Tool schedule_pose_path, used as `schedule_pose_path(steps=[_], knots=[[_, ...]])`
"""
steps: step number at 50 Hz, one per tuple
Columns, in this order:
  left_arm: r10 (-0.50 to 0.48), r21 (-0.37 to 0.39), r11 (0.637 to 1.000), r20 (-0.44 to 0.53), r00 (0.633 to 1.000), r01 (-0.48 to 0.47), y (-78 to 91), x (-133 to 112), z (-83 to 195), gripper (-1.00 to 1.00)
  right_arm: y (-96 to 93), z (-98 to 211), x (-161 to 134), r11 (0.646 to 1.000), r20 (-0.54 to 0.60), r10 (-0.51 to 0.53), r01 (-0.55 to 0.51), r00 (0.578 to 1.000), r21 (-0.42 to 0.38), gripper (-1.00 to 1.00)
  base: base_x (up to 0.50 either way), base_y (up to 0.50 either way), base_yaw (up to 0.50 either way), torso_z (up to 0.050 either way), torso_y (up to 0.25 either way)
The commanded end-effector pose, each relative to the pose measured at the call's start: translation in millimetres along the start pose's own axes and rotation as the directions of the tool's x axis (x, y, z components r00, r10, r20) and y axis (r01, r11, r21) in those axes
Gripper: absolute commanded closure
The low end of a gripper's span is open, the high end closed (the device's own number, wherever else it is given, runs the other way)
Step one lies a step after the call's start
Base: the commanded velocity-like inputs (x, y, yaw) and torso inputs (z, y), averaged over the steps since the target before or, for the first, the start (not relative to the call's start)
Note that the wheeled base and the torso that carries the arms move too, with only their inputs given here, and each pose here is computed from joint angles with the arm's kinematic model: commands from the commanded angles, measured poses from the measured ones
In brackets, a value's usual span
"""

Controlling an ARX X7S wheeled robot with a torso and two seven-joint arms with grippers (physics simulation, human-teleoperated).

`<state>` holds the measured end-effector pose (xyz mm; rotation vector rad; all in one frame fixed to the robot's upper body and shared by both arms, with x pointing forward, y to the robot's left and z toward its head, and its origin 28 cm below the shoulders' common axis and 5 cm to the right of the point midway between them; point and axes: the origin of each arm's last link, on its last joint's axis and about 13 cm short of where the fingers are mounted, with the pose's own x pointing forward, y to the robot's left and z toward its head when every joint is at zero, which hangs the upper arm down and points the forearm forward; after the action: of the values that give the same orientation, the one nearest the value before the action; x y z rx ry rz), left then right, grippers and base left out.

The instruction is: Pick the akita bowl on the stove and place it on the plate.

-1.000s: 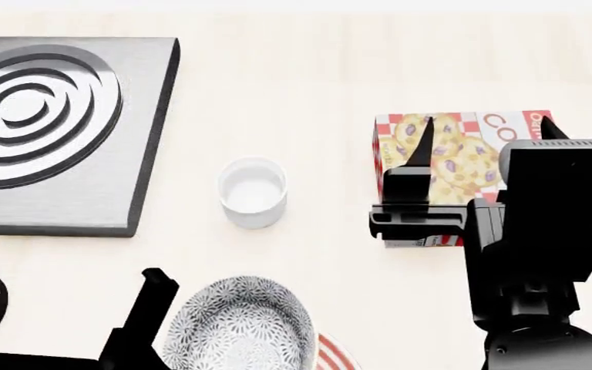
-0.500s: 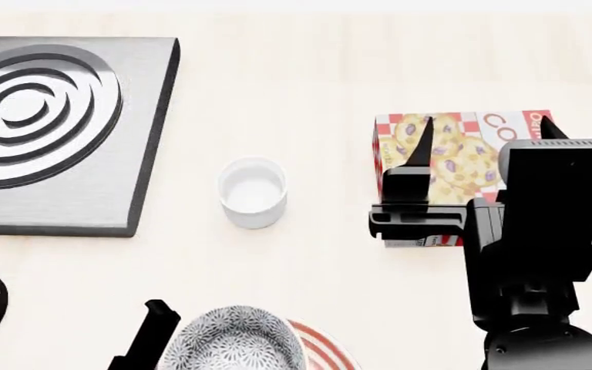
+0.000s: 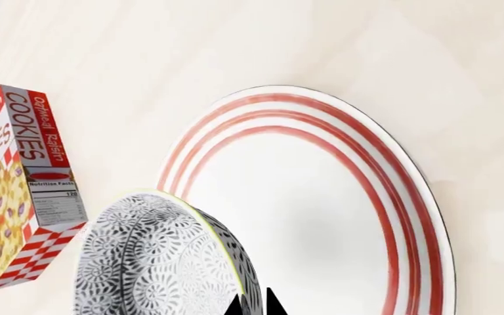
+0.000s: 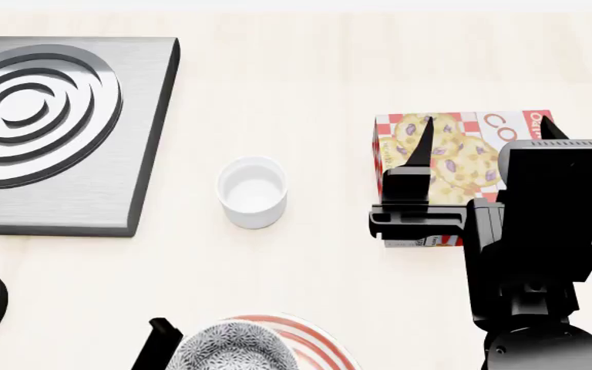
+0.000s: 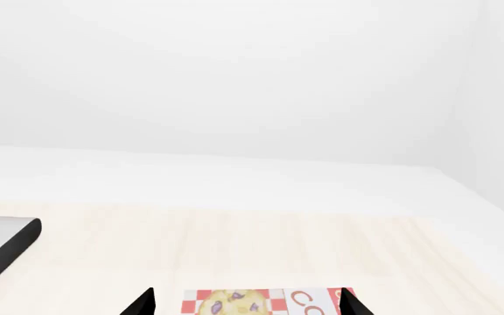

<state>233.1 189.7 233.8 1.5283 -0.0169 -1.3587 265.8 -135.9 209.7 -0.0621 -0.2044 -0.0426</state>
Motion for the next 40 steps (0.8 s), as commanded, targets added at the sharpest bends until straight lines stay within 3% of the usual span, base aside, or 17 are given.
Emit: schedule_pose_path(steps=[1,40], knots=[[0.019,0.006,1.000,-0.005,1.000,-0.019,0.0,2.0,-1.7,1.00,0.1,0.1,-0.3,1.000,0.000,0.000,0.000,1.000,0.000,-1.00,0.00,0.00,0.00,0.000,0.000],[0.015,0.000,1.000,-0.004,1.000,-0.015,-5.8,10.1,-3.4,1.00,-0.2,0.7,0.0,1.000,0.000,0.000,0.000,1.000,0.000,-1.00,0.00,0.00,0.00,0.000,0.000]])
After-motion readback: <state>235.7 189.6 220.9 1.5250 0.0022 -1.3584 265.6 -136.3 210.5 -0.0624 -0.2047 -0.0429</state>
